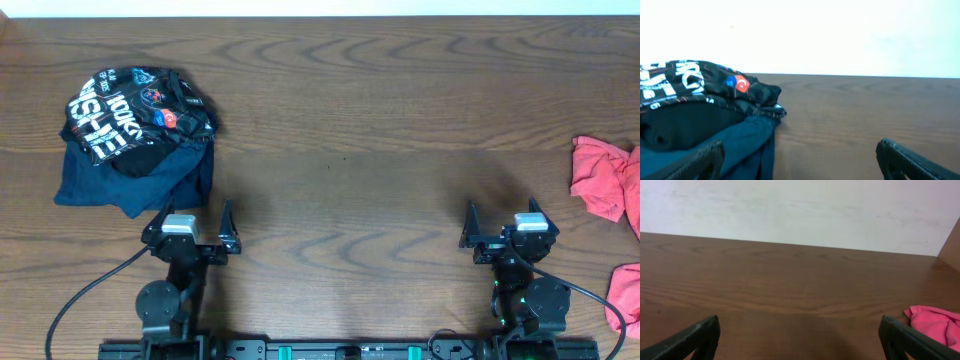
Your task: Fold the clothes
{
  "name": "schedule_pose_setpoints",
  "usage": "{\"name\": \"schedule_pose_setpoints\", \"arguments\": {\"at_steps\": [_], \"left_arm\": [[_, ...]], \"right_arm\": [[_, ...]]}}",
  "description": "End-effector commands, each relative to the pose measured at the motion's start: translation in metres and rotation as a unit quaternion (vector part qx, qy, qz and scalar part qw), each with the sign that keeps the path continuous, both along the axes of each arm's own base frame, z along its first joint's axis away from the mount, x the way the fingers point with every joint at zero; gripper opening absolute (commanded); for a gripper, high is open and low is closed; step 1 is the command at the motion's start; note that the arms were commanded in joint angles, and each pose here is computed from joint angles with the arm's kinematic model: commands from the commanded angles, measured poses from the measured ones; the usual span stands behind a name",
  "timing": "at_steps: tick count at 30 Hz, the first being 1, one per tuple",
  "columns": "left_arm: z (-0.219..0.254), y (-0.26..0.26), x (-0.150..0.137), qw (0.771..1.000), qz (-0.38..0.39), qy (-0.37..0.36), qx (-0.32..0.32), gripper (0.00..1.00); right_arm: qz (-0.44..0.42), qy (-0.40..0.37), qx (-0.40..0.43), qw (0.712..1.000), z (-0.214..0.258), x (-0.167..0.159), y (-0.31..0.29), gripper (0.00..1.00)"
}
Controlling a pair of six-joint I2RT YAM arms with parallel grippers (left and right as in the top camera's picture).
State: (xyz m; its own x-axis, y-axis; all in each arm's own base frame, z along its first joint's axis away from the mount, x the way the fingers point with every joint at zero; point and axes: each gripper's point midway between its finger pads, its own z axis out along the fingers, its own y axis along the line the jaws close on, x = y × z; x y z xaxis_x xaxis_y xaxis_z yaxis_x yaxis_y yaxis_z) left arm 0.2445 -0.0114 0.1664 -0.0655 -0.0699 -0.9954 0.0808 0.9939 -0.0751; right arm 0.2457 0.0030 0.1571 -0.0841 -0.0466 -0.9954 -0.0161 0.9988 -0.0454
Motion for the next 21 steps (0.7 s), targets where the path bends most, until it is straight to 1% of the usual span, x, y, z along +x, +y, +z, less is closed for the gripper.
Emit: {"name": "schedule_pose_setpoints", "arguments": {"at_steps": [1,2,21], "left_arm": [[-0.0203,-0.0027,-0.0003,1.0,-0.006,0.028,0.0,0.98],[-0.0255,-0.0033,-0.001,0.999,-0.007,0.039,0.0,0.98],[-0.025,-0.0053,-0.0009,0.999,-0.012,0.038,-0.001,0.98]], "right_arm": [[0.001,-0.002,-0.008,1.0,-0.0003,-0.0002,0.0006,0.99],[0.001,-0.002,-0.008,1.0,-0.0003,-0.0002,0.0006,0.99],[0.001,-0.001,-0.008,1.0,-0.0004,-0.0001,0.0006,0.99]]}}
